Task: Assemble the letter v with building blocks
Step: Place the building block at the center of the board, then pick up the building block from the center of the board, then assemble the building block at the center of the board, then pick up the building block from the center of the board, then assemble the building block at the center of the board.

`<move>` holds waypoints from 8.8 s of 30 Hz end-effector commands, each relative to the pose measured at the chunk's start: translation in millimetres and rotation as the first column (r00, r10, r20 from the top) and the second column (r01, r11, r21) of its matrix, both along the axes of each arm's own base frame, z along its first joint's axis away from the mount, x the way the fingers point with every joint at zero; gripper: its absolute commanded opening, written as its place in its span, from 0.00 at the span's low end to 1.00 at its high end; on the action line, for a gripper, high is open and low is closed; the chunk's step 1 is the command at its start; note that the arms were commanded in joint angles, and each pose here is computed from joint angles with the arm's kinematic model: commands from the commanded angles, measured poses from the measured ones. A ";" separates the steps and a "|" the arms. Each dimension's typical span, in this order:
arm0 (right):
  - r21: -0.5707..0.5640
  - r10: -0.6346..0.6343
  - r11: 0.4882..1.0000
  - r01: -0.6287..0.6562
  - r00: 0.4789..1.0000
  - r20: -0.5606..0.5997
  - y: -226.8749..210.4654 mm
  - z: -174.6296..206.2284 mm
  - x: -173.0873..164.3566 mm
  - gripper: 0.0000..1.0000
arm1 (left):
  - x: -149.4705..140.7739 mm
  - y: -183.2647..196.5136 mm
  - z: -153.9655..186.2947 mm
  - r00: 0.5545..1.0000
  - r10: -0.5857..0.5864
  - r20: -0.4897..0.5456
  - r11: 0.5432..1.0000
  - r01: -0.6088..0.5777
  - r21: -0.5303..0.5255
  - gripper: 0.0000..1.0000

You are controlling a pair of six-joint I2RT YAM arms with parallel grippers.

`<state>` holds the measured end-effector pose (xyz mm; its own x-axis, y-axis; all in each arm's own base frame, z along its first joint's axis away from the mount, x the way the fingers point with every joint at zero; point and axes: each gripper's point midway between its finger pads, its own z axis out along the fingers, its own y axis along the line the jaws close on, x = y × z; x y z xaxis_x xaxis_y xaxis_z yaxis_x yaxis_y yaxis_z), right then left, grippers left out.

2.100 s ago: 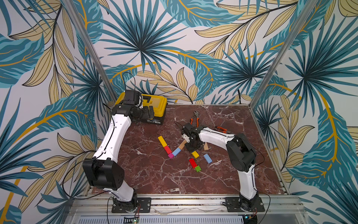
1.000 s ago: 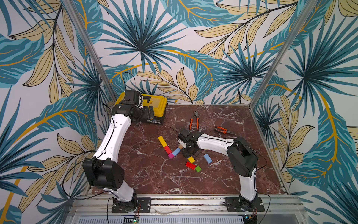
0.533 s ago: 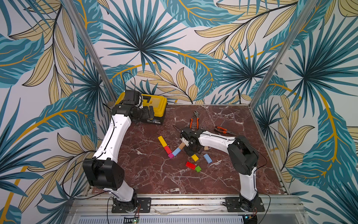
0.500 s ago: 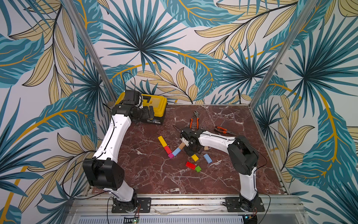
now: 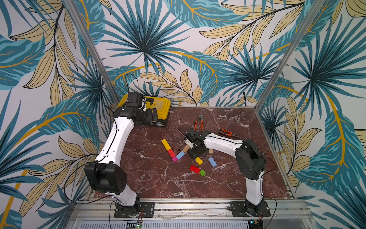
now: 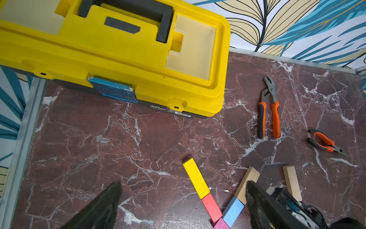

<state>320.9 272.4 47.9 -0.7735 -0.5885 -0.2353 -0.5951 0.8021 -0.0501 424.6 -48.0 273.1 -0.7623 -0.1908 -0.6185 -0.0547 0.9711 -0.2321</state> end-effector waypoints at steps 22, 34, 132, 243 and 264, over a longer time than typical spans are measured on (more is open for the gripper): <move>-0.009 0.096 0.995 -0.097 0.993 -0.067 16.7 -20.7 -91.0 0.69 | -1.7 3.8 4.6 1.000 -0.002 0.018 1.000 0.002 0.000 0.99; -0.015 0.082 0.996 -0.084 0.991 -0.105 19.3 -38.8 -98.4 0.49 | -1.9 3.9 3.3 1.000 -0.002 0.015 1.000 0.002 0.002 0.99; -0.075 -0.043 0.997 0.031 0.985 -0.169 -41.0 -42.9 -73.0 0.24 | -2.8 4.0 6.9 1.000 -0.004 0.024 1.000 0.004 0.001 0.99; -0.103 -0.155 0.986 0.130 0.945 -0.289 -83.1 -29.5 -132.5 0.19 | -4.6 2.7 10.3 0.999 -0.008 0.032 1.000 0.008 -0.013 0.99; -0.077 -0.104 0.993 0.086 0.955 -0.279 -68.9 -42.1 -119.5 0.20 | -4.4 2.5 10.1 0.999 -0.010 0.032 1.000 0.010 -0.011 0.99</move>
